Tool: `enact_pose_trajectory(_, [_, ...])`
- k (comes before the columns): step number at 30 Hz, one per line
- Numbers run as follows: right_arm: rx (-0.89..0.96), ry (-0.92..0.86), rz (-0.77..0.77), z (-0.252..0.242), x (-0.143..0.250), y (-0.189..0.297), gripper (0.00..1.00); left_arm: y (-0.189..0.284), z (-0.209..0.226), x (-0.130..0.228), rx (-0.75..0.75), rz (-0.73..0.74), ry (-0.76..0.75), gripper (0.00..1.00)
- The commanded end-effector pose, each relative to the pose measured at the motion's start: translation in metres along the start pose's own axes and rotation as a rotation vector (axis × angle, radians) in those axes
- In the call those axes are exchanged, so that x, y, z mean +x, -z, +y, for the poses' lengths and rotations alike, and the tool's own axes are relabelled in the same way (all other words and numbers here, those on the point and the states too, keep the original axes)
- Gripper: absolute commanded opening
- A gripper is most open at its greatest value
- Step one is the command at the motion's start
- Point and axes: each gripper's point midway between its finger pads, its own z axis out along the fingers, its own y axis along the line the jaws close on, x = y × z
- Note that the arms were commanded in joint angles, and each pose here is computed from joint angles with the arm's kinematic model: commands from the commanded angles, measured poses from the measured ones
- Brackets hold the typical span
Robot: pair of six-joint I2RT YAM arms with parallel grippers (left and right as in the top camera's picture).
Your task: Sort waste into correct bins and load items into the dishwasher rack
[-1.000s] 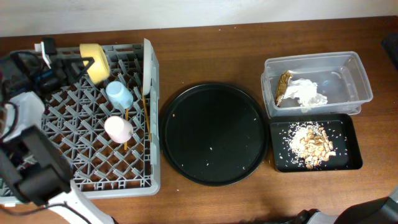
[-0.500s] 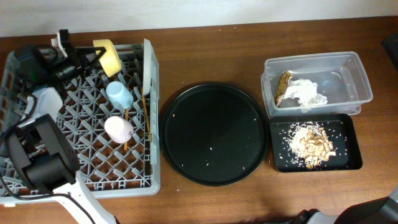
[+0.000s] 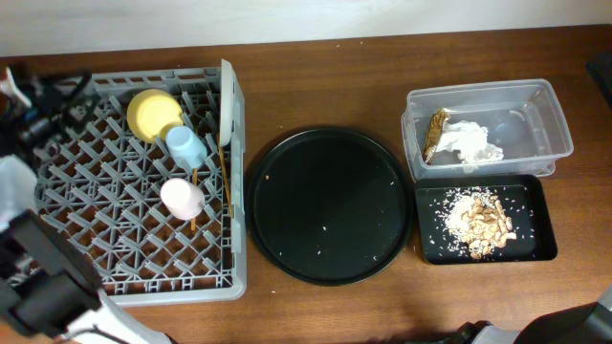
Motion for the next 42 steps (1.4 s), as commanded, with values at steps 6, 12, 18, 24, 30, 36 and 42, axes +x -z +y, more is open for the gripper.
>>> enact_pose_trajectory(6, [-0.005,0.019,0.006,0.004,0.000,0.000,0.99,-0.085,-0.021,0.158,-0.994,0.206,-0.528,0.99])
enact_pose_trajectory(12, [-0.005,0.019,0.006,0.004,0.000,0.000,0.99,-0.094,-0.028,0.172,-1.039,0.214,-0.601,0.99])
enact_pose_trajectory(18, [-0.397,0.120,0.375,0.139,0.101,-0.115,0.99,-0.094,-0.028,0.172,-1.039,0.214,-0.601,0.99])
enact_pose_trajectory(24, [-0.508,0.472,0.231,0.256,0.129,-0.087,0.99,-0.094,-0.028,0.172,-1.039,0.214,-0.600,0.99])
enact_pose_trajectory(30, [0.569,-0.203,-0.459,0.133,0.115,-0.004,0.99,-0.094,-0.028,0.172,-1.039,0.215,-0.600,0.99])
enact_pose_trajectory(36, [0.388,0.296,-0.800,0.090,0.133,0.021,0.99,-0.094,-0.028,0.172,-1.039,0.214,-0.600,1.00])
enact_pose_trajectory(42, [0.473,0.303,-0.769,-0.013,0.211,0.023,0.99,-0.094,-0.028,0.172,-1.039,0.214,-0.601,0.99])
